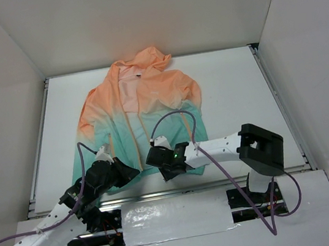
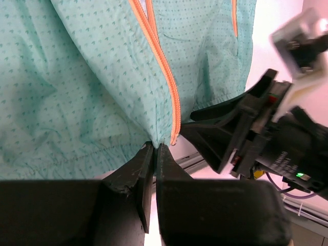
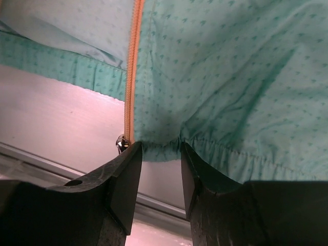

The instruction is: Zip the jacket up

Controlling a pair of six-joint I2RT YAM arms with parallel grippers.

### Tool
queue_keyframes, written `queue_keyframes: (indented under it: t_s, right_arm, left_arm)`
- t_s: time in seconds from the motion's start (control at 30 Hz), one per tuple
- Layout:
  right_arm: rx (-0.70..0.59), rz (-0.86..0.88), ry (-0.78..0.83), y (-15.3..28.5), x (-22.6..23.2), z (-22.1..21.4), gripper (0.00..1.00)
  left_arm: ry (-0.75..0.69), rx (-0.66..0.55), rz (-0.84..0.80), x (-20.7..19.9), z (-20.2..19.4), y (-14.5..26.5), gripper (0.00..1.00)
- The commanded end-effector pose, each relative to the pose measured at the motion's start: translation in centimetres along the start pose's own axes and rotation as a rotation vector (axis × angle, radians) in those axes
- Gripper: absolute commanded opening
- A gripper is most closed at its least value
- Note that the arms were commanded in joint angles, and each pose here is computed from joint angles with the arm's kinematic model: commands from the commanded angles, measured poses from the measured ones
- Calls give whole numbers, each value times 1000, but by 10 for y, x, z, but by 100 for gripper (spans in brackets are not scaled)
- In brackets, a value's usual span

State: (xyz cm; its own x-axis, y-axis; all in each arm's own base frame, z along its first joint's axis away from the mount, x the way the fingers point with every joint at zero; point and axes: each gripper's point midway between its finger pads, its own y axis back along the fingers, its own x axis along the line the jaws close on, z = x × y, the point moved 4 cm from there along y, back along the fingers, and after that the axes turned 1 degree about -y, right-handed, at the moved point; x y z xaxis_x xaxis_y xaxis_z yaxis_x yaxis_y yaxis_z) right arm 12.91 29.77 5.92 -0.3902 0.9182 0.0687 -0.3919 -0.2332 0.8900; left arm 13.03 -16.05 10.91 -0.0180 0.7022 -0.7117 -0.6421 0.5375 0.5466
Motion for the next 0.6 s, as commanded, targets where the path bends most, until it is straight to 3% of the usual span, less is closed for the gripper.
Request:
queue_keyframes:
  t_s: [0.0, 0.3, 0.4, 0.43, 0.47, 0.57]
  right_arm:
    - [9, 11, 11, -8, 7, -2, 44]
    - [48, 18, -4, -15, 5, -14, 38]
    - [73, 22, 1, -20, 7, -21, 23]
    - [76, 21, 0, -21, 7, -21, 7]
    - [79, 18, -2, -21, 7, -22, 2]
    - [52, 58, -20, -13, 12, -16, 0]
  left_arm:
    - [-12, -24, -43, -13, 9, 2, 0]
    - [-12, -14, -44, -12, 6, 0, 0]
    - [-10, -12, -40, -11, 6, 0, 0]
    - [-10, -15, -37, -10, 6, 0, 0]
    - [-10, -15, -34, -10, 6, 1, 0]
    - [-8, -24, -36, -11, 8, 1, 0]
